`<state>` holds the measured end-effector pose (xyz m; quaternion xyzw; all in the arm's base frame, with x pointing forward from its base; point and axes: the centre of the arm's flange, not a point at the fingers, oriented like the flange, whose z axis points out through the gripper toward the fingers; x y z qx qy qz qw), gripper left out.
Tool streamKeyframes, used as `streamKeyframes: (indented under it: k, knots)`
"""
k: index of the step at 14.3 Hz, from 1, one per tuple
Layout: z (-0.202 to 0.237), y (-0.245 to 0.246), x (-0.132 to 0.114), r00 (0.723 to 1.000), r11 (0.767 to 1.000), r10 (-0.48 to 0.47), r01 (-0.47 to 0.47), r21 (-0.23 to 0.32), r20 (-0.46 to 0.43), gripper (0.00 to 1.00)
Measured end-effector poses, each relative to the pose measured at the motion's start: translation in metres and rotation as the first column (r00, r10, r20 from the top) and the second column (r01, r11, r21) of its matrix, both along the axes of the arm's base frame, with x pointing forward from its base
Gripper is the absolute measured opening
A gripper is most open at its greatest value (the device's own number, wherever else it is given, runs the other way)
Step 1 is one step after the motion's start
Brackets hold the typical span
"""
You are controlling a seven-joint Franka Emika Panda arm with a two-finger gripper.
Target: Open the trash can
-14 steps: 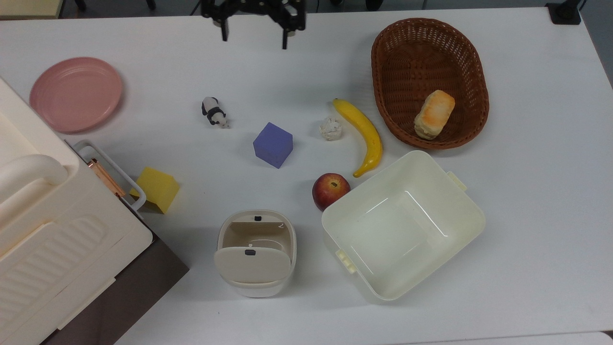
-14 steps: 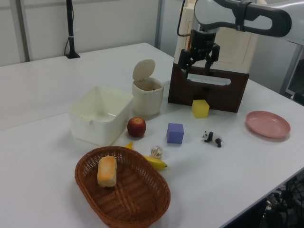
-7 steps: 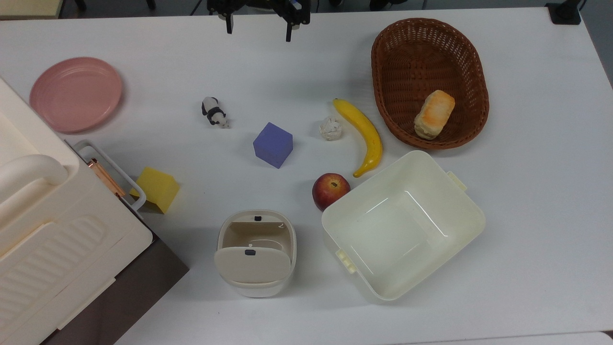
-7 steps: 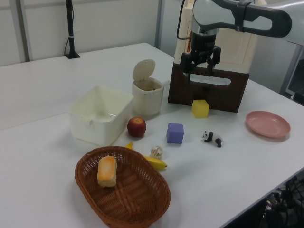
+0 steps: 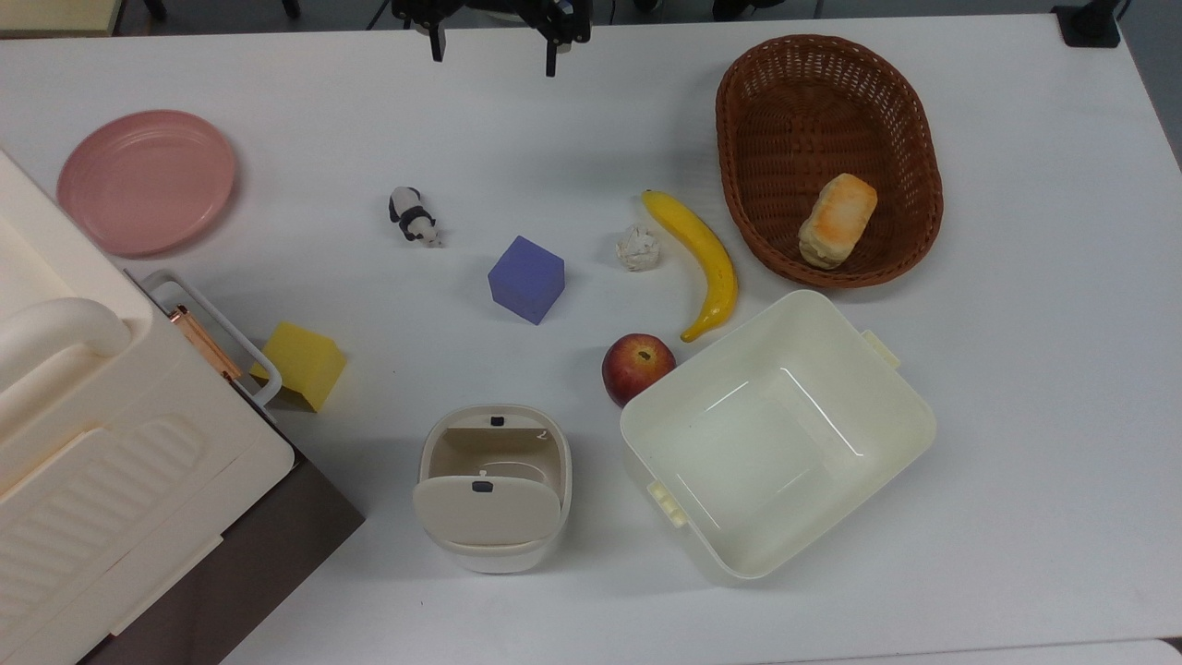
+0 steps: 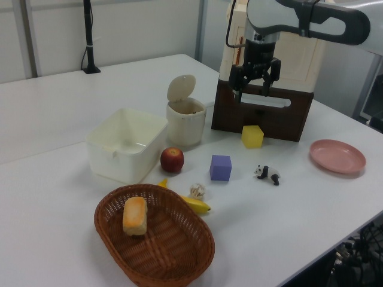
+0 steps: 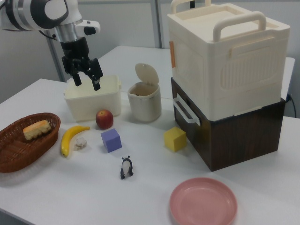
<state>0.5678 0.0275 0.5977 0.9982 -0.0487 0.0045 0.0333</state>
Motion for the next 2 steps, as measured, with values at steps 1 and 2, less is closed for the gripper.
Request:
streamKeyframes:
  k: [1, 2]
  knots:
    - [0.0, 0.0, 0.0, 1.0, 1.0, 0.0, 0.0, 0.0, 0.0, 1.0]
    - [0.0, 0.0, 0.0, 1.0, 1.0, 0.0, 0.0, 0.0, 0.0, 1.0]
